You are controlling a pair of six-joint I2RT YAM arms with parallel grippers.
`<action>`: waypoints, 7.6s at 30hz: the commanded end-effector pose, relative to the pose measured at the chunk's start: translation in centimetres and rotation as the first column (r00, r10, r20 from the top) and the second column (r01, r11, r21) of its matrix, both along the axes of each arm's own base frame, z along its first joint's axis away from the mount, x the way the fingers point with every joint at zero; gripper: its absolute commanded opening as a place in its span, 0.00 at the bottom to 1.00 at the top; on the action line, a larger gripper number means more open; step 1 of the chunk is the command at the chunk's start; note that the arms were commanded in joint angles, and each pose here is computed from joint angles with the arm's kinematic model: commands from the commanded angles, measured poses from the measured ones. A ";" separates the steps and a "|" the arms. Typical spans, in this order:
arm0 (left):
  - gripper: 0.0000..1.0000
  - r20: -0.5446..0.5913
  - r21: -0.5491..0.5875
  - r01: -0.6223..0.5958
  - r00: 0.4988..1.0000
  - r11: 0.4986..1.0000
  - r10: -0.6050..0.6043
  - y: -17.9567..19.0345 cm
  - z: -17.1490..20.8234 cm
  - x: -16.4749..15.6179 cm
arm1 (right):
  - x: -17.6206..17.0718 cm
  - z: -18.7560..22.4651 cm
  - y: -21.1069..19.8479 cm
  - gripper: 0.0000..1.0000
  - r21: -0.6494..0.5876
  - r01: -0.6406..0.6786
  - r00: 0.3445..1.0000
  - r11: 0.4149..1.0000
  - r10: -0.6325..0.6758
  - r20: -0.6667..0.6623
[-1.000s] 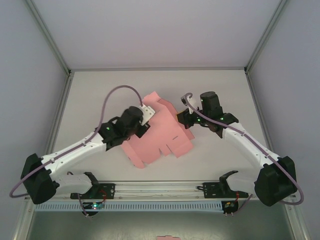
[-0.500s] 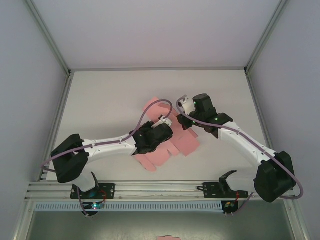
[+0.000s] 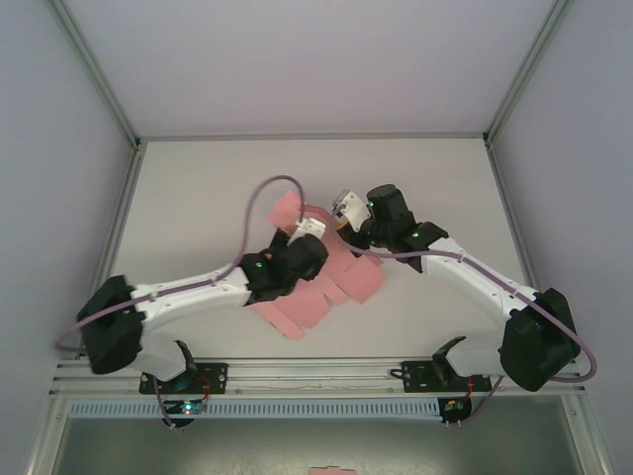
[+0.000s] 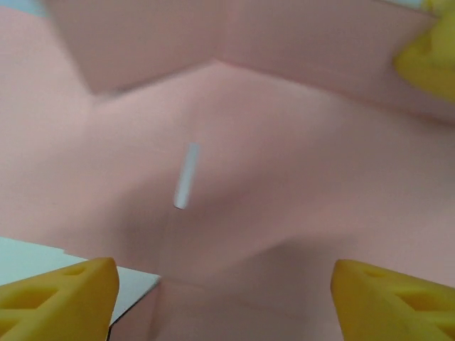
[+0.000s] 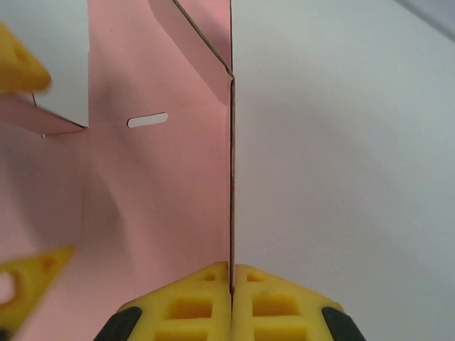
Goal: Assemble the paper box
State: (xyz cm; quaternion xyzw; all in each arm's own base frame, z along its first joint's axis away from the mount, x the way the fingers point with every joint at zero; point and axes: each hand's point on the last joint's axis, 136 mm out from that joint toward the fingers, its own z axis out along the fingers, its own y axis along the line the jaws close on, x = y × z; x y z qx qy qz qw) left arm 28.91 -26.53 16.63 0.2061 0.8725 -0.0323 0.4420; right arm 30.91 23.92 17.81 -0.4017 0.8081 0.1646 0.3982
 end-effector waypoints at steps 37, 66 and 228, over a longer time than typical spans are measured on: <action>0.96 -0.193 -0.594 -0.080 0.980 0.800 -0.045 9.1 -1.0 2.0 | -1.9 2.5 4.0 0.00 -0.439 -0.150 0.590 0.886 0.437 0.679; 1.00 0.016 -0.607 0.217 0.965 0.765 -0.261 6.7 1.8 0.3 | 6.3 6.4 1.2 0.00 -0.355 0.048 0.782 0.934 0.186 0.595; 0.70 0.413 -0.439 0.475 0.860 0.763 -0.299 -2.8 -4.6 5.8 | -5.3 -18.0 -0.9 0.00 -0.761 -0.238 0.839 0.604 0.523 0.153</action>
